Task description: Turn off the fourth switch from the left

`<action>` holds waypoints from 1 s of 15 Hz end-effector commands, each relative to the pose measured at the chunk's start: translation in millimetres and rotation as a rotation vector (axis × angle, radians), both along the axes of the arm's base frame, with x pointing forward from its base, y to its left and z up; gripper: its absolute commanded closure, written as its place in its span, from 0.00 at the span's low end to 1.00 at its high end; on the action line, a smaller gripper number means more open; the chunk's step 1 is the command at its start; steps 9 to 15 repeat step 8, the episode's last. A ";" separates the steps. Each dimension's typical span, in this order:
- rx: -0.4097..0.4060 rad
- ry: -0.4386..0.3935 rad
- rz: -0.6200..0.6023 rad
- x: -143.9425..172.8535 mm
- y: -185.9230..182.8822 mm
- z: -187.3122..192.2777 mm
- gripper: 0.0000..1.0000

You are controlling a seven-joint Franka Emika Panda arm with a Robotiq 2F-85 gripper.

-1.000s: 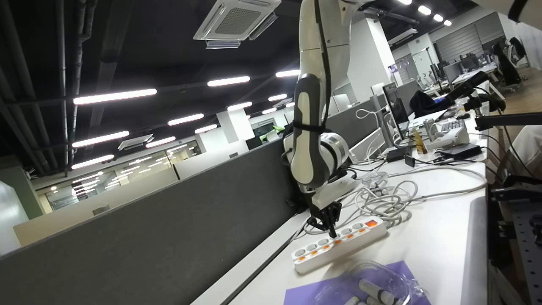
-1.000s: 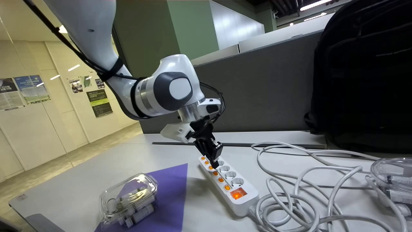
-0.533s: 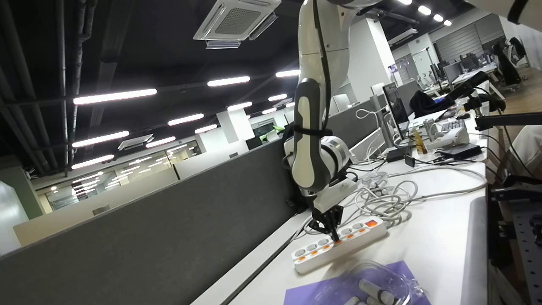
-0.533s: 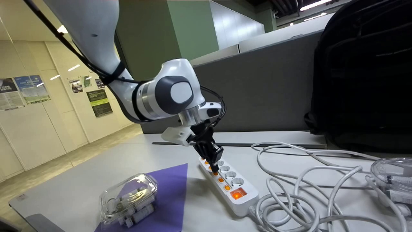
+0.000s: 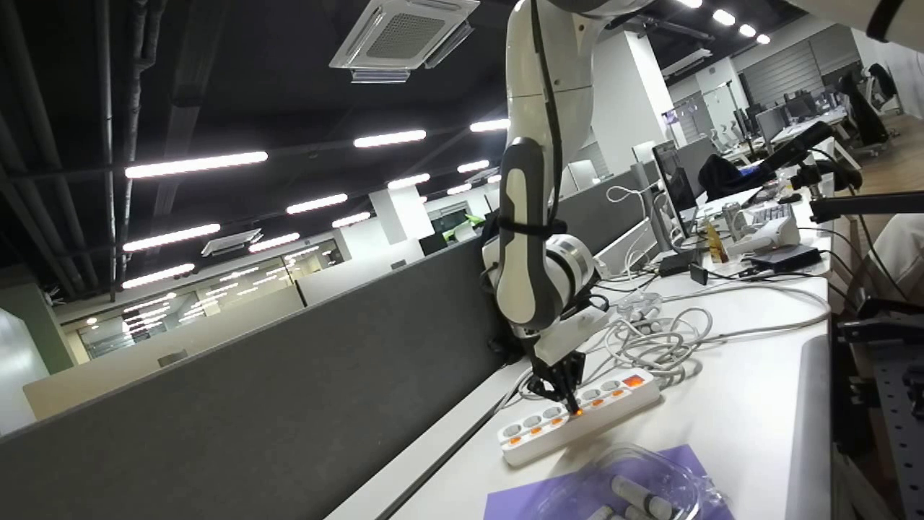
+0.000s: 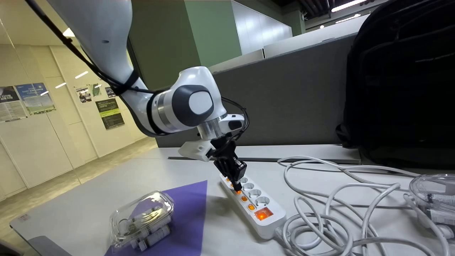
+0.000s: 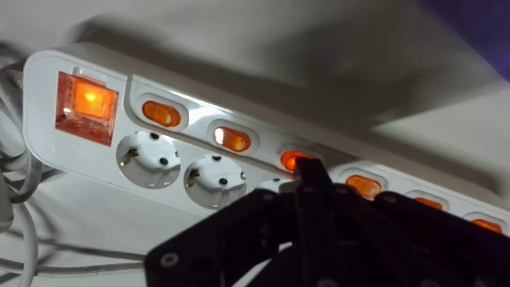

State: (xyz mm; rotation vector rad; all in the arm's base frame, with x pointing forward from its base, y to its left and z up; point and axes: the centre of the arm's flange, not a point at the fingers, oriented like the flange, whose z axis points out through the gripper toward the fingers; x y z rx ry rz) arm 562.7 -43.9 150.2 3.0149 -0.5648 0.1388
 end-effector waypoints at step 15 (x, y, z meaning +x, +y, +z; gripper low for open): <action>-0.005 0.092 -0.055 2.1 -1.3 -24.2 1.00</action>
